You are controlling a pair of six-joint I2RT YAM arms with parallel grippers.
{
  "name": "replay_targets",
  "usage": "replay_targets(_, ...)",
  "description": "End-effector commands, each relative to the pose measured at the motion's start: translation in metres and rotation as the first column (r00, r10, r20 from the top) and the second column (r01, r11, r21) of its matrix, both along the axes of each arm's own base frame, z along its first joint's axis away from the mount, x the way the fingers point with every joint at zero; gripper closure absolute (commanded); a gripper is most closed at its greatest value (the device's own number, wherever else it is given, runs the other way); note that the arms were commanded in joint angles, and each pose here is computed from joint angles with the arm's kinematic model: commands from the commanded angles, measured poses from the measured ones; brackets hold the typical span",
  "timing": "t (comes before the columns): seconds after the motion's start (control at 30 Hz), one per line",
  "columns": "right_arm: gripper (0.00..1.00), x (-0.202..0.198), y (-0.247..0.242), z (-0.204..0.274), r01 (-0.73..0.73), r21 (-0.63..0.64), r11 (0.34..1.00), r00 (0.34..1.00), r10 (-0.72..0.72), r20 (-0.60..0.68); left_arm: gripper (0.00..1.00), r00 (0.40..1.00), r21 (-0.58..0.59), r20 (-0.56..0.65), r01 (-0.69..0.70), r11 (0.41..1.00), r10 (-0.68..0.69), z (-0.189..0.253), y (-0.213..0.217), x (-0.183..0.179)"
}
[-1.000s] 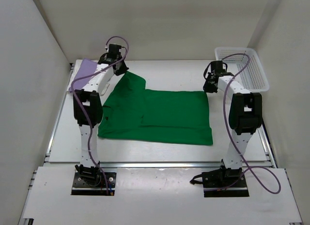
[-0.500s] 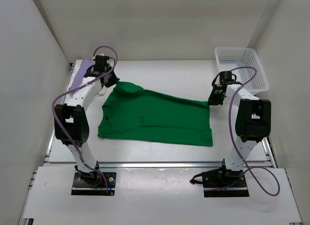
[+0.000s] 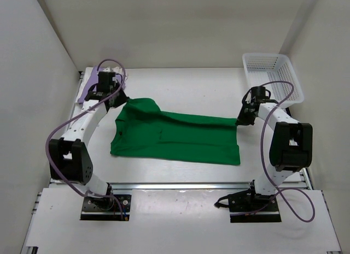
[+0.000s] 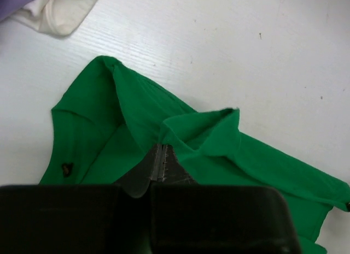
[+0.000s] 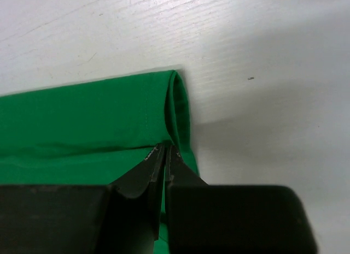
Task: Fold and stack the t-shirts
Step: Fold the other side of the tshirt into a rectangle
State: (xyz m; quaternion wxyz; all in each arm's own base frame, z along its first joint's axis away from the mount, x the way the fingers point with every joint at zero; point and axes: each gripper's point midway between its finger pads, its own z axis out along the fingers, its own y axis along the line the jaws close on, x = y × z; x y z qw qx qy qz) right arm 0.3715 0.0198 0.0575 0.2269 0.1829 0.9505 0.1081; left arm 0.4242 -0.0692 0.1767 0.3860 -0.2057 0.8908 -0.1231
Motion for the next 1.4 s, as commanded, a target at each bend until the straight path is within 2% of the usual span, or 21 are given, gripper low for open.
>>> replay_targets(0.0,1.00,0.002,-0.008,0.017,-0.006,-0.009,1.000,0.998,0.007,0.070,1.00,1.000,0.002,0.029,0.003,1.000,-0.003,0.012,0.008,-0.021)
replay_targets(0.23,1.00,-0.012,-0.012,0.010,0.002,-0.010,1.000,0.999,-0.001,0.051,1.00,0.999,0.003,-0.042,0.003,1.000,-0.003,-0.021,0.014,-0.064)
replay_targets(0.57,1.00,-0.028,-0.015,-0.009,-0.001,-0.021,1.000,1.000,0.001,-0.001,1.00,0.995,0.036,-0.096,0.012,0.999,-0.008,-0.046,0.020,-0.101)
replay_targets(0.7,0.99,-0.029,-0.016,-0.014,0.004,-0.021,1.000,1.000,-0.004,-0.005,1.00,0.983,0.094,-0.177,-0.020,0.995,0.037,-0.070,0.031,-0.121)
replay_targets(0.8,1.00,-0.029,-0.013,-0.016,0.002,-0.019,1.000,1.000,-0.002,-0.007,1.00,0.973,0.092,-0.226,-0.024,0.995,0.044,-0.085,0.034,-0.135)
replay_targets(0.93,1.00,-0.029,-0.011,-0.014,-0.002,-0.019,1.000,1.000,0.002,-0.015,0.99,0.970,0.102,-0.235,-0.044,0.994,0.067,-0.092,0.038,-0.142)
replay_targets(1.07,0.99,-0.031,-0.013,-0.004,-0.001,-0.038,0.999,1.000,0.001,-0.002,1.00,0.978,0.138,-0.196,-0.040,0.990,0.067,-0.078,0.040,-0.137)
replay_targets(1.13,1.00,-0.033,-0.013,-0.005,0.000,-0.048,0.999,1.000,-0.001,-0.019,0.97,0.975,0.132,-0.211,-0.040,0.990,0.067,-0.082,0.040,-0.136)
replay_targets(1.17,0.99,-0.033,-0.013,-0.005,-0.001,-0.058,0.998,1.000,0.000,-0.024,0.91,0.971,0.129,-0.228,-0.046,0.991,0.075,-0.087,0.043,-0.138)
replay_targets(1.2,0.93,-0.038,-0.012,-0.011,-0.010,-0.058,0.998,0.999,0.007,-0.047,0.88,0.968,0.127,-0.236,-0.052,0.990,0.081,-0.090,0.043,-0.141)
replay_targets(1.3,0.77,-0.040,-0.014,-0.003,-0.010,-0.069,0.998,0.999,0.006,-0.049,0.62,0.968,0.163,-0.221,-0.084,0.983,0.119,-0.083,0.051,-0.140)
replay_targets(1.33,0.74,-0.036,-0.016,0.004,-0.012,-0.078,0.997,1.000,0.010,-0.026,0.55,0.969,0.168,-0.211,-0.090,0.982,0.124,-0.077,0.050,-0.137)
replay_targets(1.37,0.71,-0.032,-0.016,0.015,-0.024,-0.086,0.996,1.000,0.023,-0.007,0.53,0.971,0.175,-0.200,-0.097,0.980,0.132,-0.072,0.052,-0.135)
